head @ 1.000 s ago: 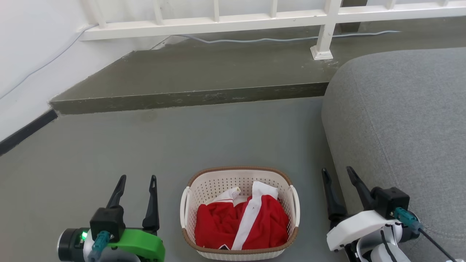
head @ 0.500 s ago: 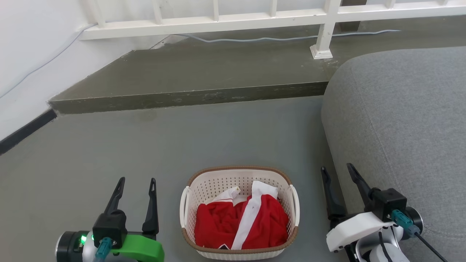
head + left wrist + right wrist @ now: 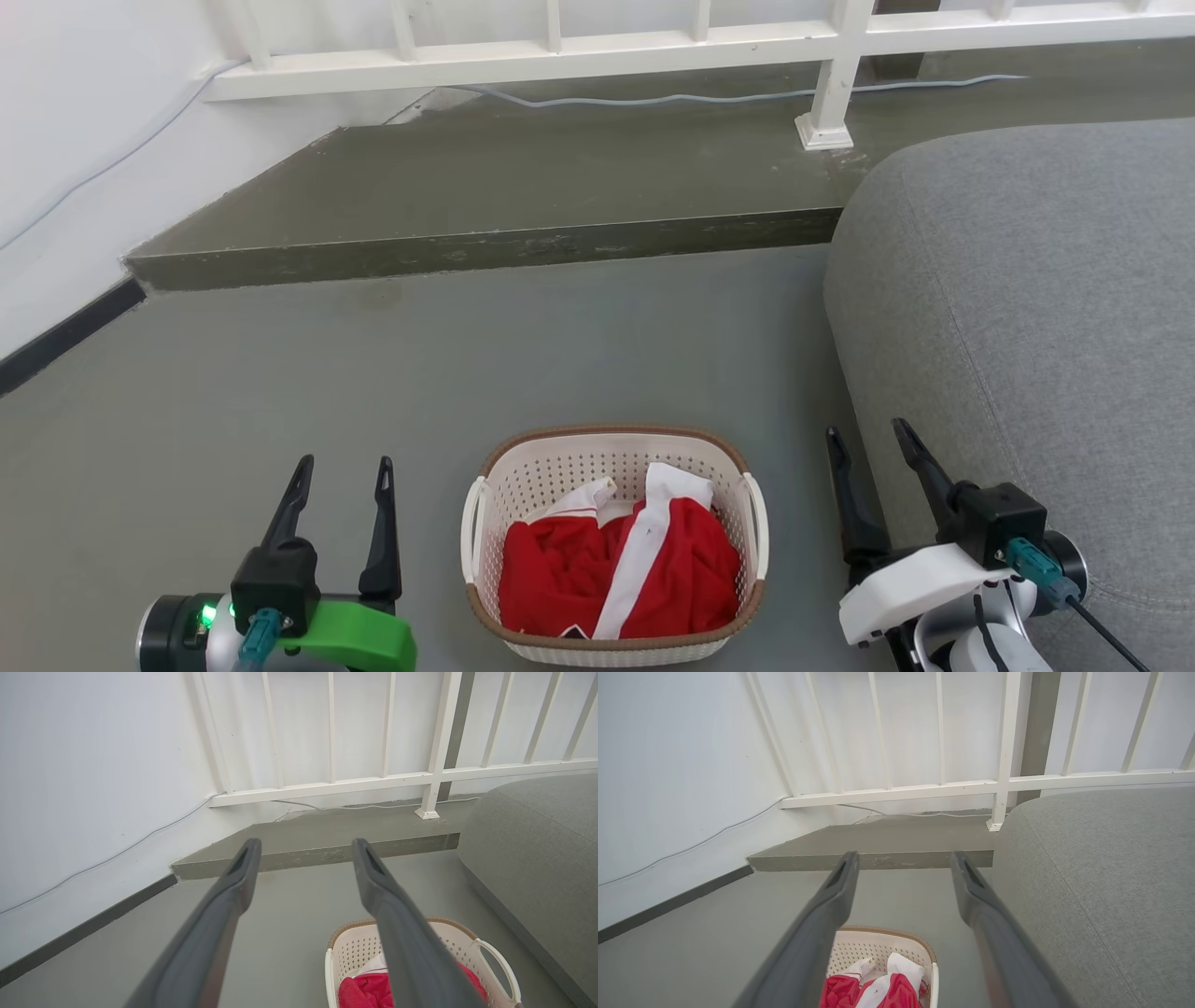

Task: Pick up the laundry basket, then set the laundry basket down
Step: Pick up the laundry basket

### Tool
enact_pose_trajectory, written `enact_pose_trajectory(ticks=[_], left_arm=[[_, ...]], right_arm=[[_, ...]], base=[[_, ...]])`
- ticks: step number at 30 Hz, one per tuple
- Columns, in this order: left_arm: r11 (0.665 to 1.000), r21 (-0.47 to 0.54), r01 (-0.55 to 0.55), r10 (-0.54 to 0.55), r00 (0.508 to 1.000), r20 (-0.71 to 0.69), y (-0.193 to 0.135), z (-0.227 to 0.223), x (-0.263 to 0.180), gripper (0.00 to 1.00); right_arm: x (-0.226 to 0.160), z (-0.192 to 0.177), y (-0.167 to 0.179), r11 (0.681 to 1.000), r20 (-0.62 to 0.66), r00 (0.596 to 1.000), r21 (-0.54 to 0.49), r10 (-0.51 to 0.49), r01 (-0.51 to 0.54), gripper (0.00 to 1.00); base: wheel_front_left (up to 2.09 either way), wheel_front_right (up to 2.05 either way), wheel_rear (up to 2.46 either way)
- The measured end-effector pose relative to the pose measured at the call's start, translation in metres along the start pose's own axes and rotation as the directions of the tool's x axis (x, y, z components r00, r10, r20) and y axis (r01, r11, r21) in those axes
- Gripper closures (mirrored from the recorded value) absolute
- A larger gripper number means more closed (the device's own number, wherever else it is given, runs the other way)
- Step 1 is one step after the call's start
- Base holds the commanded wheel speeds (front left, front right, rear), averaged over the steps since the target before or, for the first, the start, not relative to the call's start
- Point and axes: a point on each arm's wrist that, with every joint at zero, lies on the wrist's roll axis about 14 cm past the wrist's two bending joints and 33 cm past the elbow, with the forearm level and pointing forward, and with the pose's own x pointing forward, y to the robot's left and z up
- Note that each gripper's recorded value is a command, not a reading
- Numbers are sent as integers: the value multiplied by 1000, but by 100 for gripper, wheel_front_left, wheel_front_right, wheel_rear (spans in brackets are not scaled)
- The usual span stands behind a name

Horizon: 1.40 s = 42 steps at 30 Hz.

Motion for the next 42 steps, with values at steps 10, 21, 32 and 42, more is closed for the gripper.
enact_pose_trajectory(ticks=[10, 21, 32, 42], left_arm=[[1000, -1, -4, 4, 1000, -4, 1, -1, 0, 0], [1000, -6, -3, 3, 1000, -23, 2, -8, 2, 0], [1000, -21, 8, -11, 995, -103, 3, -35, 14, 0], [999, -37, 24, -30, 983, -179, 3, -66, 39, 0]], right_arm=[[0, -1, -1, 1000, -3, 1000, 1, -2, 2, 0], [-1, -9, -4, 1000, -29, 999, 7, -14, 14, 0], [17, -25, -17, 999, -77, 996, 18, -41, 42, 0], [39, -55, -33, 995, -162, 984, 44, -77, 85, 0]], base=[[0, 0, 0], [0, 0, 0], [0, 0, 0], [0, 0, 0]])
